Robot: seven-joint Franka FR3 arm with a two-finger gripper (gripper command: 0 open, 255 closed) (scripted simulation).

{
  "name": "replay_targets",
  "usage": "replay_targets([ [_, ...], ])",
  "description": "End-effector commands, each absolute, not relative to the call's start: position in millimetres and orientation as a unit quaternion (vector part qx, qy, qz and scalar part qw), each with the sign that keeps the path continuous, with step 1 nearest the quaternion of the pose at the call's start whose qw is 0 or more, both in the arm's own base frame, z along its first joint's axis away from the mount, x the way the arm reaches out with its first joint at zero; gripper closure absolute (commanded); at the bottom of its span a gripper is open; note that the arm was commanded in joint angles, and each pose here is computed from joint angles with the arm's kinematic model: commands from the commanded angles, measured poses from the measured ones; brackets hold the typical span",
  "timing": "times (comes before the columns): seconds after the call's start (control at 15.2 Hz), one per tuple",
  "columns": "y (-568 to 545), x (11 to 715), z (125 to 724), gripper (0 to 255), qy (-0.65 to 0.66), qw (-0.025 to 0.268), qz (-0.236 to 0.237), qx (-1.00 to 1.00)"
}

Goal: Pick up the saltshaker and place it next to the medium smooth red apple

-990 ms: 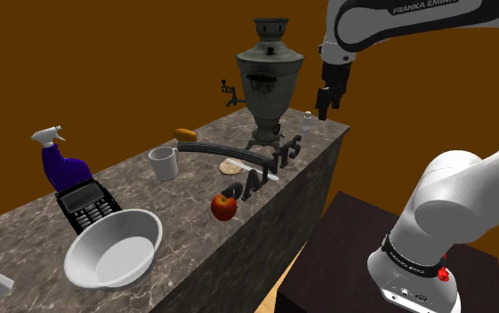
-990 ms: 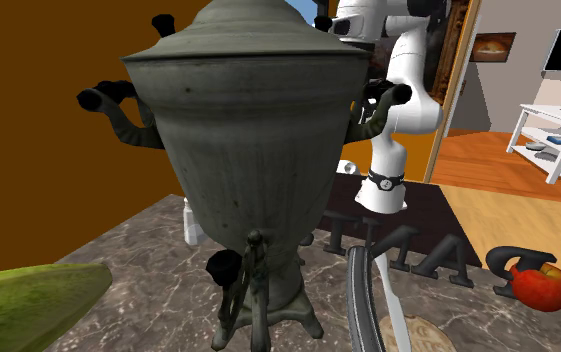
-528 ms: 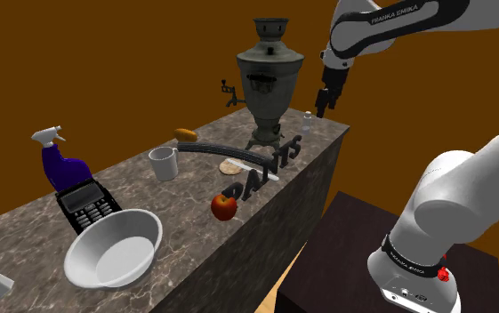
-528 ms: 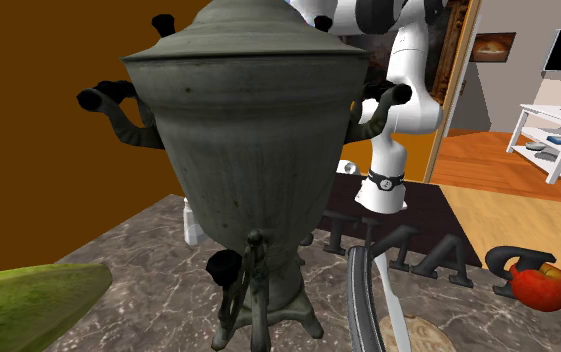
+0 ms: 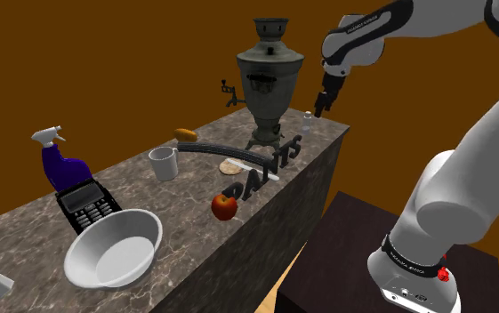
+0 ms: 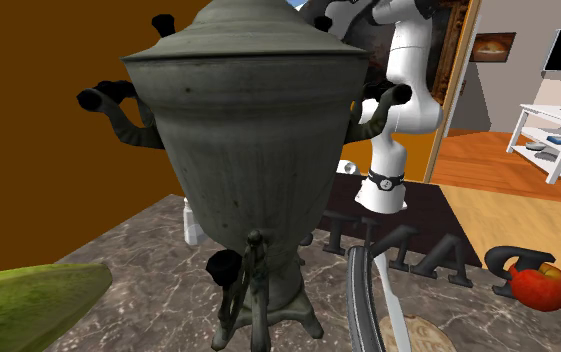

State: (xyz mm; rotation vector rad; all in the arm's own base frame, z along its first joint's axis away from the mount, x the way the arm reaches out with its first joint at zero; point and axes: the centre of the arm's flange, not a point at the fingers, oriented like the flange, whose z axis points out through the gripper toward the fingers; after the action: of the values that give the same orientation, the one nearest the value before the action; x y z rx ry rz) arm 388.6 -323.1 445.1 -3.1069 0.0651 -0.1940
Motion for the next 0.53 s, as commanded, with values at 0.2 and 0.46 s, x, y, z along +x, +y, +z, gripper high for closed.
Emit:
replay_targets([
  [0.2,-378,416,418,0,0.015,0.031,-0.087,-0.996],
  [0.46,-423,436,395,0,0.011,0.046,-0.105,-0.993],
])
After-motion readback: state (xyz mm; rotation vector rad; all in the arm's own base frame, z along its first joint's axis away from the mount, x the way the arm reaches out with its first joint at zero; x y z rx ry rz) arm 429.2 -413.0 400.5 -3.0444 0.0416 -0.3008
